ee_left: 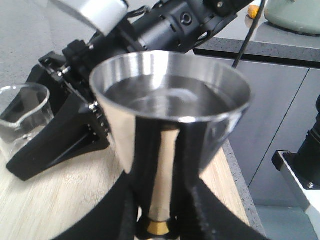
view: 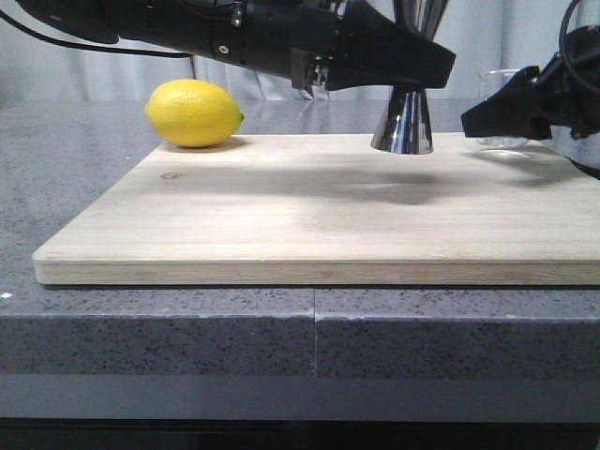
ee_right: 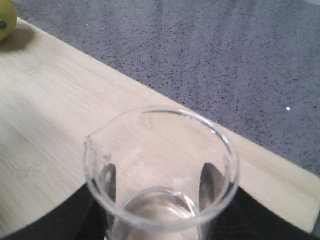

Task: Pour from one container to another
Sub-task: 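Lower the empty beaker onto the board with the right gripper and release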

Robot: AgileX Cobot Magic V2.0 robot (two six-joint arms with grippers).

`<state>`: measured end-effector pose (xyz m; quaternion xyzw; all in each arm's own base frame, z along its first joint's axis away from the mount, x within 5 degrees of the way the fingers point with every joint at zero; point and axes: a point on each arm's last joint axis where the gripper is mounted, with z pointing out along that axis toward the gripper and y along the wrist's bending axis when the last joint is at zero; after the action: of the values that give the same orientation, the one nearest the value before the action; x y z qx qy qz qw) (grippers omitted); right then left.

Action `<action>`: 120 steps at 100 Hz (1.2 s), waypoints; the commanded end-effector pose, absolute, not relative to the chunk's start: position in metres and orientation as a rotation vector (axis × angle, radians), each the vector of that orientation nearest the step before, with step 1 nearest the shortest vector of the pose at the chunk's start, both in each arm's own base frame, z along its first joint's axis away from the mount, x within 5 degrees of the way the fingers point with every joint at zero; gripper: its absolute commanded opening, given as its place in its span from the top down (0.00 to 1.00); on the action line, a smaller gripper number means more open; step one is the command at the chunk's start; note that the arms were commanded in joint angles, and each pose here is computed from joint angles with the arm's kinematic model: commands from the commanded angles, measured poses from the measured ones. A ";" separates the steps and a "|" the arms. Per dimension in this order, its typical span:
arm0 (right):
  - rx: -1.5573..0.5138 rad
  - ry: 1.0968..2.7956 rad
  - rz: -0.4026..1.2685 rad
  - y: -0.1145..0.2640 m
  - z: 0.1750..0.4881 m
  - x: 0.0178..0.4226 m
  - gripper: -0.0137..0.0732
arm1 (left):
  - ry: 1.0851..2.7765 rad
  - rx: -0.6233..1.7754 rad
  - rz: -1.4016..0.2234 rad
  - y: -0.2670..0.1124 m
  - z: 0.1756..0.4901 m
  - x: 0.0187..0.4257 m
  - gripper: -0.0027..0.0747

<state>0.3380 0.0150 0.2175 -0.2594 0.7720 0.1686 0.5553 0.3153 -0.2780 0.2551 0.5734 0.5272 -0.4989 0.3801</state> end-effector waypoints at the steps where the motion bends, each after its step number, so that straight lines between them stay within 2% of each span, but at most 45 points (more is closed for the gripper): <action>1: -0.600 1.704 0.426 0.016 0.237 0.341 0.53 | 1.170 1.433 -1.373 -0.276 0.300 0.300 0.99; 59: -0.630 1.710 0.438 0.016 0.211 0.350 0.53 | 1.170 1.433 -1.373 -0.276 0.300 0.300 0.99; 85: -0.631 1.708 0.452 0.017 0.209 0.350 0.52 | 1.170 1.433 -1.373 -0.276 0.300 0.300 0.99; 94: -0.632 1.704 0.455 0.017 0.210 0.350 0.49 | 1.170 1.433 -1.373 -0.276 0.300 0.300 0.99; 109: -0.633 1.699 0.460 0.018 0.210 0.350 0.37 | 1.170 1.433 -1.373 -0.276 0.300 0.300 0.99; 120: -0.633 1.699 0.460 0.018 0.210 0.350 0.32 | 1.170 1.433 -1.373 -0.276 0.300 0.300 0.99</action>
<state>0.3499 0.0185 0.1932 -0.2686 0.7506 0.2003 0.5696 0.3153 -0.2780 0.2551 0.5734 0.5272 -0.4989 0.3801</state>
